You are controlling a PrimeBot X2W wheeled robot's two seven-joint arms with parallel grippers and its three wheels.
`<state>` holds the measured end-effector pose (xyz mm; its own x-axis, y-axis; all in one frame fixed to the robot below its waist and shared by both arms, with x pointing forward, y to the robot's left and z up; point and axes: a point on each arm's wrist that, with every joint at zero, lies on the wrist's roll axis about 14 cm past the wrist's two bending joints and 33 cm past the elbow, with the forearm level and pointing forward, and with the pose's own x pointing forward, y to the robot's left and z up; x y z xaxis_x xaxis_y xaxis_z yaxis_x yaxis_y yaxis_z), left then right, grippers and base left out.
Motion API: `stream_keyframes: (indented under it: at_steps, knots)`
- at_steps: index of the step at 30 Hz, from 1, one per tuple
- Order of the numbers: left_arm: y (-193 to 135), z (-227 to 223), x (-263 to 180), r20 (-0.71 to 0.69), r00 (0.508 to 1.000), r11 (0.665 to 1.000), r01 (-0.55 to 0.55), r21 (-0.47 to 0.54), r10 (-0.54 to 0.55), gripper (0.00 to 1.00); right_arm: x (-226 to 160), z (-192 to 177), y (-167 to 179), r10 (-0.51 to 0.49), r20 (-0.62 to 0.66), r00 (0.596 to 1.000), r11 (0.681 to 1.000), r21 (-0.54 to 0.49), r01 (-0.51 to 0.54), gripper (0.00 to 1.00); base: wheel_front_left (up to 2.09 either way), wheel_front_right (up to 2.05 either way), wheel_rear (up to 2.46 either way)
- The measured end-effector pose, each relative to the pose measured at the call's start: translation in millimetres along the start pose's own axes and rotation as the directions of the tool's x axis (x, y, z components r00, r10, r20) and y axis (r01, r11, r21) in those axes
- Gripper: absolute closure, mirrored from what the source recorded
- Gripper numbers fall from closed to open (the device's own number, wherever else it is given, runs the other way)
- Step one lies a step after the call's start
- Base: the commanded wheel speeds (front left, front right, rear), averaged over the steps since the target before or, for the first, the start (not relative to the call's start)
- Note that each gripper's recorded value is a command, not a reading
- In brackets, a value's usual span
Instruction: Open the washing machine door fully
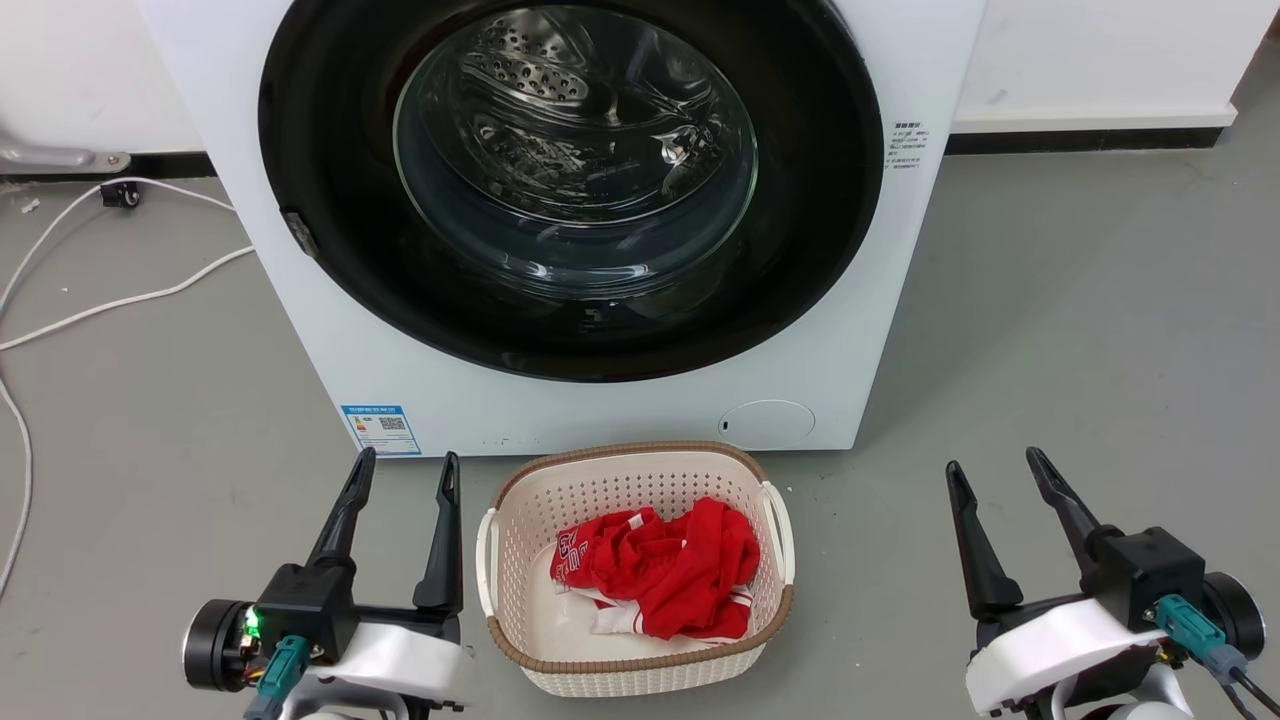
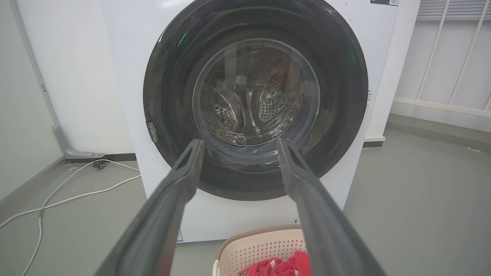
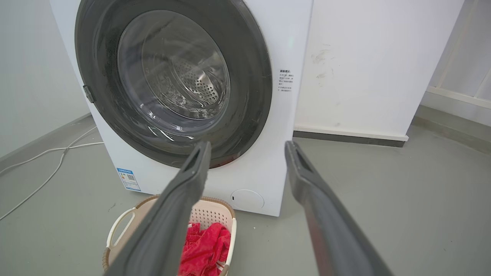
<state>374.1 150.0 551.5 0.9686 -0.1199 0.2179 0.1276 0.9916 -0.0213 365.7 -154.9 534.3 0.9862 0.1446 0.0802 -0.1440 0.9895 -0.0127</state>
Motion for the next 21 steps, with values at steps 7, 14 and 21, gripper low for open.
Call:
stream_keyframes:
  at_steps: [7, 14, 21]
  knots:
    - [0.2, -3.0, -0.6, -0.009, 1.000, 1.000, -0.001, -0.005, 0.001, 0.00, 0.2, 0.2, 0.2, -0.001, 0.005, 1.000, 1.000, 0.023, 0.001, 0.56, 0.00, 0.00, 0.00]
    - [1.5, -3.9, -1.0, -0.012, 1.000, 1.000, -0.005, -0.001, 0.005, 0.00, 0.8, 2.5, -0.5, -0.007, 0.024, 1.000, 0.997, 0.080, 0.005, 1.00, 0.00, 0.00, 0.00]
    - [5.7, -3.1, -0.8, -0.009, 1.000, 1.000, -0.019, -0.001, 0.019, 0.00, 7.6, 2.8, -22.5, -0.143, 0.069, 0.987, 0.774, 0.630, 0.068, 1.00, 0.00, 0.00, 0.00]
